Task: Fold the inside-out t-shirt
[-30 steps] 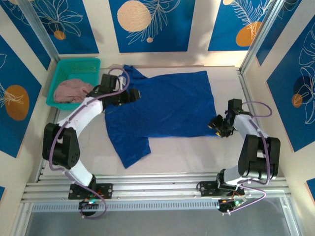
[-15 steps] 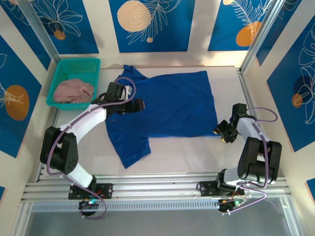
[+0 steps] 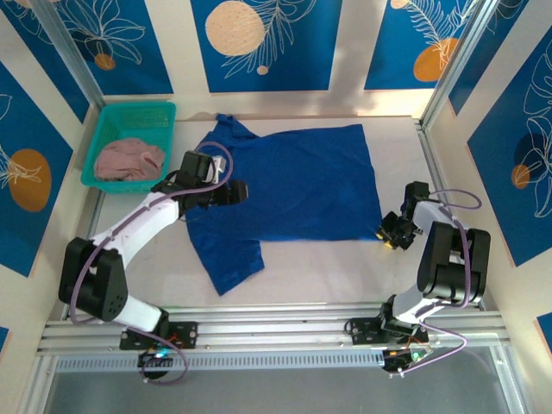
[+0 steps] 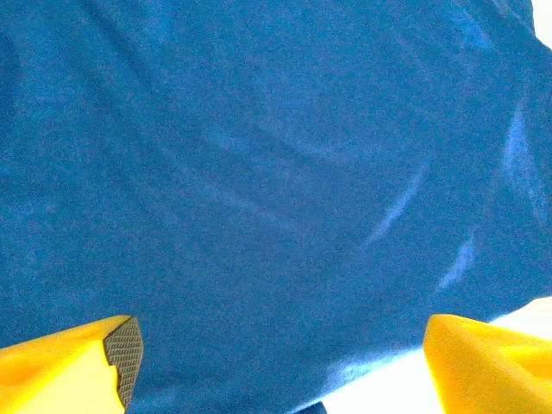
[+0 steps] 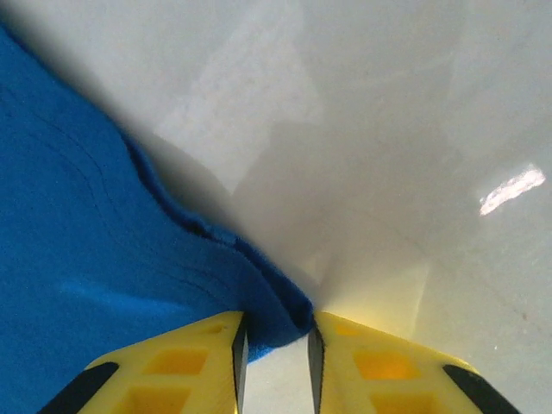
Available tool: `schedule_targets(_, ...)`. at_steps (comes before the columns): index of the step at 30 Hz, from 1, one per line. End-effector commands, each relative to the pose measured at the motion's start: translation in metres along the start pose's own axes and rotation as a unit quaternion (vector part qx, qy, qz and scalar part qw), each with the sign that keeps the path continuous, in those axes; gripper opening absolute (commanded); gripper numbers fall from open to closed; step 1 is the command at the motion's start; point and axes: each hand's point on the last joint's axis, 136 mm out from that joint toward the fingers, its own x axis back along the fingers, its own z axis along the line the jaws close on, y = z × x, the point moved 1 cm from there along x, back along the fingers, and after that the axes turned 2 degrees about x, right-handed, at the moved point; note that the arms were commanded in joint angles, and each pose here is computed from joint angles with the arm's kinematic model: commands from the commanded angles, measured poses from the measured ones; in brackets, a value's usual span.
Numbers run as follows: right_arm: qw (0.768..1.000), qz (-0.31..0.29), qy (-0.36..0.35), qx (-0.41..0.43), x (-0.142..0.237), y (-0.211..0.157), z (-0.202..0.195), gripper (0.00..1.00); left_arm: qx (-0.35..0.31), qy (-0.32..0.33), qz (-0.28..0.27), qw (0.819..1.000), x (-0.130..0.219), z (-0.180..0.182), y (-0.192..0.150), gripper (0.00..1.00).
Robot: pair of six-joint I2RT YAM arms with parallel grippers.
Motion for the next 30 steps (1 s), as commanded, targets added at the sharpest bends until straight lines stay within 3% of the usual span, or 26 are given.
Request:
schedule_targets(1, 1.0, -0.015, -0.003, 0.004, 0.001, 0.012, 0.001, 0.23, -0.011, 0.018, 0.027, 0.999, 0.008, 0.007, -0.025, 0.85)
schedule_targets(8, 1.0, -0.021, 0.001, 0.01, 0.003, 0.015, 0.004, 0.18, -0.012, 0.033, 0.06, 0.998, 0.012, 0.015, -0.061, 0.85)
schedule_targets(17, 0.999, -0.03, 0.023, 0.019, 0.011, 0.015, 0.01, 0.0, -0.018, 0.079, 0.125, 0.989, 0.025, 0.028, -0.112, 0.82)
schedule_targets(24, 0.998, -0.037, 0.042, 0.026, 0.014, 0.017, 0.017, 0.0, -0.004, 0.138, 0.221, 0.965, 0.048, 0.043, -0.187, 0.78)
schedule_targets(30, 0.997, -0.038, 0.052, 0.029, 0.016, 0.017, 0.02, 0.0, 0.001, 0.124, 0.292, 0.948, 0.048, 0.039, -0.238, 0.67)
